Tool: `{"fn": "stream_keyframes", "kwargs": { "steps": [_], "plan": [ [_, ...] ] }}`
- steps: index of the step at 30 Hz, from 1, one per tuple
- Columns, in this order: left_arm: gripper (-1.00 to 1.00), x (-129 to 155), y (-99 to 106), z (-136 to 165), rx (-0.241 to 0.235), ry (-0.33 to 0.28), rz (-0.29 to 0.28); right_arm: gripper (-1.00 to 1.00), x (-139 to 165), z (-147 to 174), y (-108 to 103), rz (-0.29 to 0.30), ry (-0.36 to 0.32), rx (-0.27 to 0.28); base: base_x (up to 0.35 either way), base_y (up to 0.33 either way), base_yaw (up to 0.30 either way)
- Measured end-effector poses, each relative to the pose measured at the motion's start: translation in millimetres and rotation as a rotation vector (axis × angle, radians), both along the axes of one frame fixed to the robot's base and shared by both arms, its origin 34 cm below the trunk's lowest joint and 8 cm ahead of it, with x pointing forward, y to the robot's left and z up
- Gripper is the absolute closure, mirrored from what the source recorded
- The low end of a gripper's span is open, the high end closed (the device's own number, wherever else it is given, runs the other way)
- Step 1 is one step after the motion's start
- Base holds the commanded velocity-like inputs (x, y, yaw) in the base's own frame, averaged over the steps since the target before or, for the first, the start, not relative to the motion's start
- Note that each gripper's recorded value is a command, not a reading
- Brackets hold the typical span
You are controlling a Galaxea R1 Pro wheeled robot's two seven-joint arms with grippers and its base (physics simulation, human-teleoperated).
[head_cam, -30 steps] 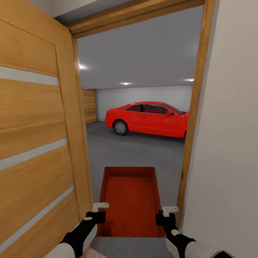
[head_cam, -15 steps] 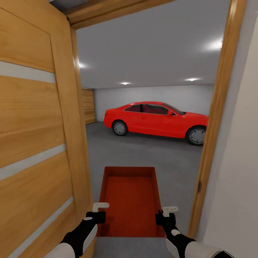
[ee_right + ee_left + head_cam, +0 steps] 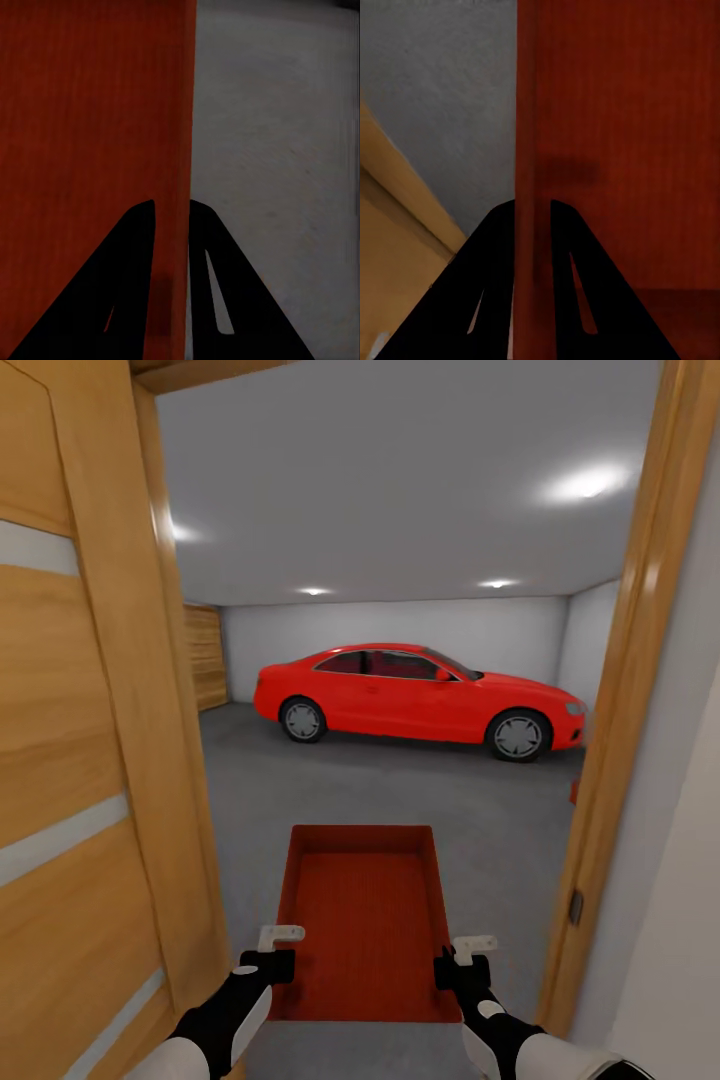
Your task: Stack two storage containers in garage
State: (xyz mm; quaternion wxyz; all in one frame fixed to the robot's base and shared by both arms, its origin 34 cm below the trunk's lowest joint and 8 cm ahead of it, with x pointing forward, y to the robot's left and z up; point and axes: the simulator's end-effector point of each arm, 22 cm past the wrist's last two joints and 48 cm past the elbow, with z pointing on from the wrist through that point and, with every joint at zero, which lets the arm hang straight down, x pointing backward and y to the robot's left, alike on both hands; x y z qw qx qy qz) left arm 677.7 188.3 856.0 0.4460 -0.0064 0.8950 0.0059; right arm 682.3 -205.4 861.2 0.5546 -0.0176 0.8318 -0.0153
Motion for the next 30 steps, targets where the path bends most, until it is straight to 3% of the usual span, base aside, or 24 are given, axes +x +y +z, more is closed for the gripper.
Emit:
{"fn": "stream_keyframes", "kwargs": {
  "steps": [24, 30],
  "plan": [
    [1.0, 0.0, 0.0, 0.0, 0.0, 0.0, 0.0, 1.0, 0.0, 0.0, 0.0, 0.0, 0.0, 0.0, 0.289, 0.191, -0.241],
    [1.0, 0.0, 0.1, 0.0, 0.0, 0.0, 0.0, 1.0, 0.0, 0.0, 0.1, 0.0, 0.0, 0.0, 0.285, 0.189, -0.087]
  ]
}}
